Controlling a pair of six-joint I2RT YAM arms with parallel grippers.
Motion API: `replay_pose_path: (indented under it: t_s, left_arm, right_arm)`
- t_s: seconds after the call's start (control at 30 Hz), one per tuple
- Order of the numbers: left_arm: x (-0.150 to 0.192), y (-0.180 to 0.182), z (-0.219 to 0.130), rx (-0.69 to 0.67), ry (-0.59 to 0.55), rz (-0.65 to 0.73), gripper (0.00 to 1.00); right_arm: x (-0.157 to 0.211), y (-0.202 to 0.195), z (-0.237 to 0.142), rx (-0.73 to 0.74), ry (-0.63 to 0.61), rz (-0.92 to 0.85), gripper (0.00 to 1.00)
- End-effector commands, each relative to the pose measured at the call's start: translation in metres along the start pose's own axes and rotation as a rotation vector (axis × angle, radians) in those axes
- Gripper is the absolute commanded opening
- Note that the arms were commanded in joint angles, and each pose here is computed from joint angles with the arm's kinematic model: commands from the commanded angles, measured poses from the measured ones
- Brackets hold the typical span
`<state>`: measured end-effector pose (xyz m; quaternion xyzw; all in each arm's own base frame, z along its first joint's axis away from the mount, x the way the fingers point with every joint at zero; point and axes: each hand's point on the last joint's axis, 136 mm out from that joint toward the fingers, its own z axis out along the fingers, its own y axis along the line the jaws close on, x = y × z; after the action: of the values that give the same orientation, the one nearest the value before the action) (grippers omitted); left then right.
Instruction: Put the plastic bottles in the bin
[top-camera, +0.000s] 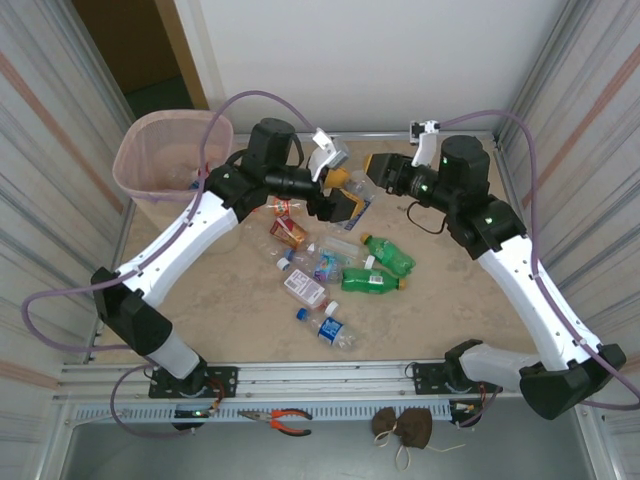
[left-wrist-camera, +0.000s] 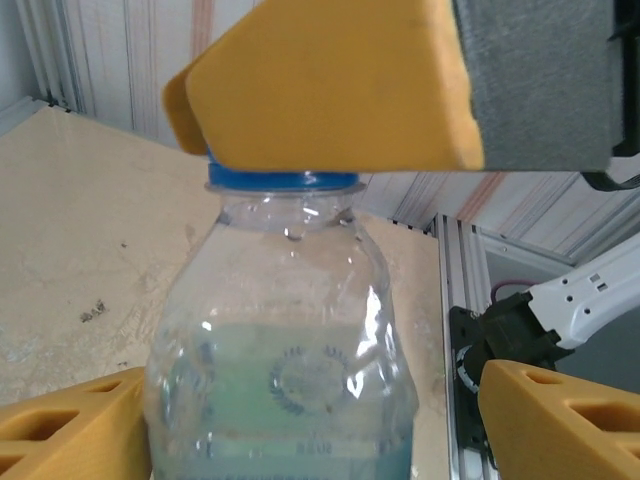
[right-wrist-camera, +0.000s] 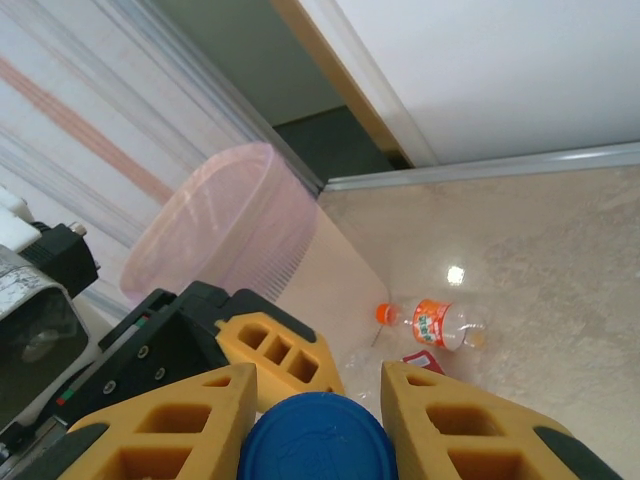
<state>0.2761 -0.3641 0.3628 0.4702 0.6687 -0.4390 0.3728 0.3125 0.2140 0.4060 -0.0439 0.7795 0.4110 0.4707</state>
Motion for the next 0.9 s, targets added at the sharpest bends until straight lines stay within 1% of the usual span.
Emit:
replay_pose_path:
  t_s: [0.0,0.57,0.73,0.8,0.83,0.87]
  left_arm:
    - [-0.0043,-0.0054,-0.0016,0.013,0.005,0.053,0.79]
    - [0.0024,-0.0033,0.0004,0.012,0.028,0.059,0.52]
    - [0.0001,-0.0034,-0.0009,0.005,0.02,0.064,0.49]
    - [-0.0011,-0.0027,-0.0014,-0.002,0.014,0.064,0.49]
    - [-0.0021,-0.0026,-0.0024,-0.007,0.009,0.065,0.49]
    - [-0.0032,-0.0027,-0.0031,-0.013,0.004,0.068,0.49]
  right_arm:
    - [-0.0106,0.0117,-0.0046,-0.009,-0.029,-0.037,0.17]
    - [-0.0078,0.0192,-0.0014,-0.012,-0.015,-0.055,0.17]
    - [-0.0088,0.0187,-0.0018,-0.005,-0.02,-0.058,0.2]
    - [-0.0098,0.0181,-0.0024,0.0,-0.023,-0.059,0.24]
    - [-0.0106,0.0171,-0.0033,0.009,-0.025,-0.061,0.31]
    - [-0.0118,0.0161,-0.0055,0.022,-0.03,-0.062,0.42]
